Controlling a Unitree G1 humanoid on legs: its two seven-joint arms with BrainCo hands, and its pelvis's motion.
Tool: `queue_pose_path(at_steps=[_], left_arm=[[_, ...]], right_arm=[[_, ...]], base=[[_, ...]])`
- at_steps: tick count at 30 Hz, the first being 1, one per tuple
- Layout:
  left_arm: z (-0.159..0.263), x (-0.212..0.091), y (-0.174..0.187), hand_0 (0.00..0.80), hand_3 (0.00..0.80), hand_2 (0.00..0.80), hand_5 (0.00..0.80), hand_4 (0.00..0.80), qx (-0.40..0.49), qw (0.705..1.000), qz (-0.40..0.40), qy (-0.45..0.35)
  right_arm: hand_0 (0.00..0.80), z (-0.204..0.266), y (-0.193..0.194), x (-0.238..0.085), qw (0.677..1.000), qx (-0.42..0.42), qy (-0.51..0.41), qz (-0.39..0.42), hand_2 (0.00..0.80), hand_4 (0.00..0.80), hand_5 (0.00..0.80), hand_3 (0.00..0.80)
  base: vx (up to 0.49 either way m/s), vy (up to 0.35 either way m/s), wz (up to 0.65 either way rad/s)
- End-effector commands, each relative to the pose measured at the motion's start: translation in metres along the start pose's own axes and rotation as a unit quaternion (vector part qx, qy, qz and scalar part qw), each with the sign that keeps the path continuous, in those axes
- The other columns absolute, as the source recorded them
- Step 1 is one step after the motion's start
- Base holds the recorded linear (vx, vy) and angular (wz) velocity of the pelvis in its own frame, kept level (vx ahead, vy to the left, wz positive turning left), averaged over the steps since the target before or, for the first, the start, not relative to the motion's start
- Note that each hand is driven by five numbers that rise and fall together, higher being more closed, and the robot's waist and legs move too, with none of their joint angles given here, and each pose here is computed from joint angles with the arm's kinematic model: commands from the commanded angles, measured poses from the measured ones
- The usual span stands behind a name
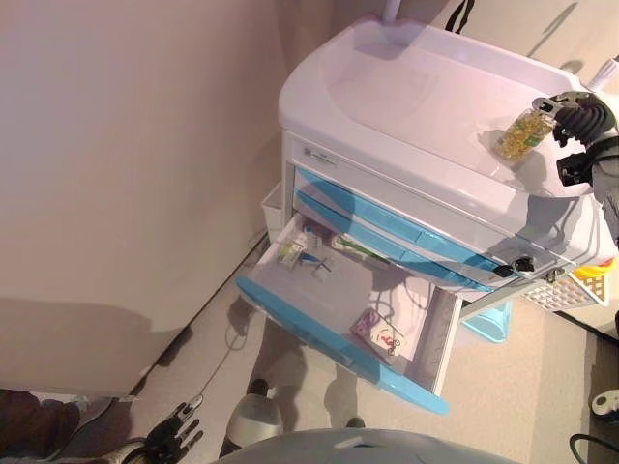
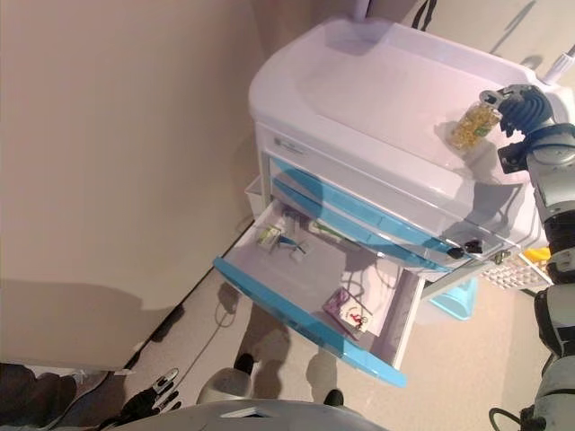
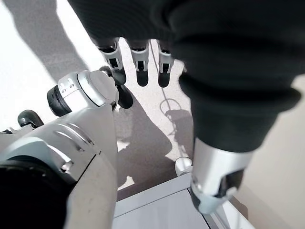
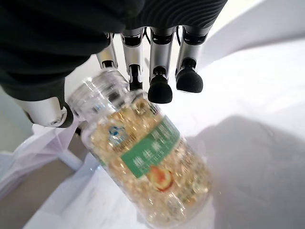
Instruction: Open the drawer and pick up the medicine
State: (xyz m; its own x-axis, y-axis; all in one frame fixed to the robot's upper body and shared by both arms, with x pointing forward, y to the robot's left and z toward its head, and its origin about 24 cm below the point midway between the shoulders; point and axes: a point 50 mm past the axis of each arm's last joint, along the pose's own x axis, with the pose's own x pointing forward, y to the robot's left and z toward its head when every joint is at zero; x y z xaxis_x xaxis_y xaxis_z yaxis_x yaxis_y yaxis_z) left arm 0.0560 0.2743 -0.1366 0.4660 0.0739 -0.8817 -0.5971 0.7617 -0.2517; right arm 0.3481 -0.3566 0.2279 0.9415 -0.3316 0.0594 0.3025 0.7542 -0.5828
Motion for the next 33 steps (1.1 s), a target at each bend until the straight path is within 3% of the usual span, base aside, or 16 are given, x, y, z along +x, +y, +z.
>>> queue_pose_path(at_steps=[1, 6, 7, 8, 9, 10, 24, 33], left_arm=[[0.0, -0.003, 0.006, 0.0, 0.0, 0.0, 0.0, 0.0, 0.037, 0.999, -0.002, 0.013], [-0.002, -0.003, 0.007, 0.0, 0.0, 0.0, 0.0, 0.0, 0.037, 0.999, -0.006, 0.012], [-0.002, -0.004, 0.007, 0.0, 0.0, 0.0, 0.0, 0.0, 0.037, 0.999, -0.006, 0.012], [-0.002, -0.004, 0.007, 0.0, 0.0, 0.0, 0.0, 0.0, 0.038, 0.999, -0.007, 0.012], [-0.002, -0.004, 0.007, 0.0, 0.0, 0.0, 0.0, 0.0, 0.038, 0.999, -0.007, 0.012], [-0.001, -0.004, 0.008, 0.0, 0.0, 0.0, 0.0, 0.0, 0.038, 0.999, -0.007, 0.012], [-0.005, -0.006, 0.01, 0.0, 0.0, 0.0, 0.0, 0.0, 0.038, 0.999, -0.008, 0.018], [-0.002, -0.007, 0.009, 0.0, 0.0, 0.0, 0.0, 0.0, 0.038, 0.999, -0.006, 0.016]], right_arm=[[0.8, -0.024, 0.004, -0.002, 0.998, -0.047, 0.045, 0.015, 0.8, 0.8, 0.8, 0.8], [0.8, -0.039, 0.007, -0.006, 0.996, -0.064, 0.062, 0.023, 0.8, 0.8, 0.8, 0.8], [0.58, -0.041, 0.006, -0.006, 0.995, -0.077, 0.065, 0.021, 0.58, 0.58, 0.58, 0.58], [0.176, -0.041, 0.005, -0.006, 0.994, -0.089, 0.065, 0.016, 0.176, 0.176, 0.176, 0.176], [0.176, -0.041, 0.005, -0.006, 0.994, -0.089, 0.064, 0.016, 0.176, 0.176, 0.176, 0.176], [0.0, -0.04, 0.003, -0.007, 0.993, -0.102, 0.062, 0.013, 0.0, 0.0, 0.0, 0.0], [0.0, -0.007, -0.014, -0.007, 0.989, -0.141, 0.003, -0.038, 0.0, 0.0, 0.0, 0.0], [0.0, 0.015, -0.035, -0.009, 0.979, -0.166, -0.027, -0.115, 0.0, 0.0, 0.0, 0.0]], base=[[-0.006, -0.002, 0.05], [-0.002, 0.002, -0.02], [0.0, 0.0, 0.0], [0.0, 0.0, 0.0], [0.0, 0.0, 0.0], [0.0, 0.0, 0.0], [0.0, 0.0, 0.0], [0.0, 0.0, 0.0]])
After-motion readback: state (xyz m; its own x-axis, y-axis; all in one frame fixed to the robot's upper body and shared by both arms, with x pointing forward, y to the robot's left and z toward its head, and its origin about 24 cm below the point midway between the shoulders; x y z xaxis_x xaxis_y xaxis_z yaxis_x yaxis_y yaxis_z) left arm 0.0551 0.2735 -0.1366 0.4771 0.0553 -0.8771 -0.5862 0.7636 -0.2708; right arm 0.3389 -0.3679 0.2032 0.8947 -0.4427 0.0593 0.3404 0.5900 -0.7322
